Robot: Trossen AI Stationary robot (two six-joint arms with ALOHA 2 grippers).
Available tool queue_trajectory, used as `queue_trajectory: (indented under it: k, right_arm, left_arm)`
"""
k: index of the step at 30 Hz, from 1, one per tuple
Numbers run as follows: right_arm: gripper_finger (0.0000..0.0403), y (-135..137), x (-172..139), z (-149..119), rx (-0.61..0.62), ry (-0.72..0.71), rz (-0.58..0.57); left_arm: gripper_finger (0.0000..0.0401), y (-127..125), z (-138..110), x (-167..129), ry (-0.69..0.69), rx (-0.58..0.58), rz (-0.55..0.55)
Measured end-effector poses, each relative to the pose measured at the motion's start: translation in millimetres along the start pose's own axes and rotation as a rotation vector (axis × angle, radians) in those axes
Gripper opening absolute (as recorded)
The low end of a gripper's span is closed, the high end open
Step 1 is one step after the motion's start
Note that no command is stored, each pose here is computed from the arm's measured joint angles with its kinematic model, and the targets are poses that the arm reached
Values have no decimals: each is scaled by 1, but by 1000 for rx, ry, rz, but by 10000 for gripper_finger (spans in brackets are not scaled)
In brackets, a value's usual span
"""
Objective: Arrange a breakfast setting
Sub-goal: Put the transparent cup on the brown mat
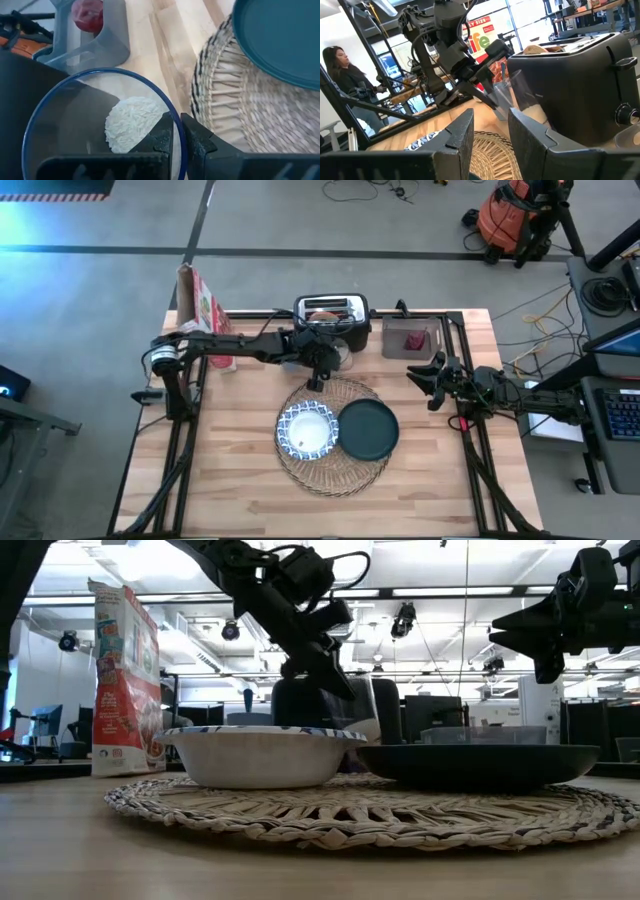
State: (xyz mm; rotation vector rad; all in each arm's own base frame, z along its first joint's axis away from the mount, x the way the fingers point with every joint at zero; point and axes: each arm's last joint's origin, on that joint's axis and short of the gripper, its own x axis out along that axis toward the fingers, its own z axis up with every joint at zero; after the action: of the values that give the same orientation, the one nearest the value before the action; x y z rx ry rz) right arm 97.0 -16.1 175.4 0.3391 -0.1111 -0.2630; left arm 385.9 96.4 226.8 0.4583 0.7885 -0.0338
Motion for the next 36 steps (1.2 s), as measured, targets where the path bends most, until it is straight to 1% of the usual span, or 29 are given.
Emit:
queue_trajectory:
  k: [5, 10, 13, 23, 27, 33, 36]
  right_arm:
    - [112, 0, 0, 0, 0, 0, 0]
    - [112, 0, 0, 0, 0, 0, 0]
    - [112, 0, 0, 0, 0, 0, 0]
    - [112, 0, 0, 0, 0, 0, 0]
    - [112, 0, 0, 0, 0, 0, 0]
    - [112, 0, 0, 0, 0, 0, 0]
    - [112, 0, 0, 0, 0, 0, 0]
  left_arm:
    - [3, -9, 3, -17, 27, 7, -88]
    - [3, -20, 10, -39, -20, 17, -233]
    - [3, -26, 11, -42, -22, 35, -282]
    - [5, -33, 13, -40, -23, 104, -310]
    - [5, -35, 12, -40, -17, 111, -319]
    - [6, -34, 14, -40, -58, 183, -327]
    - [6, -34, 15, -40, -71, 197, -321]
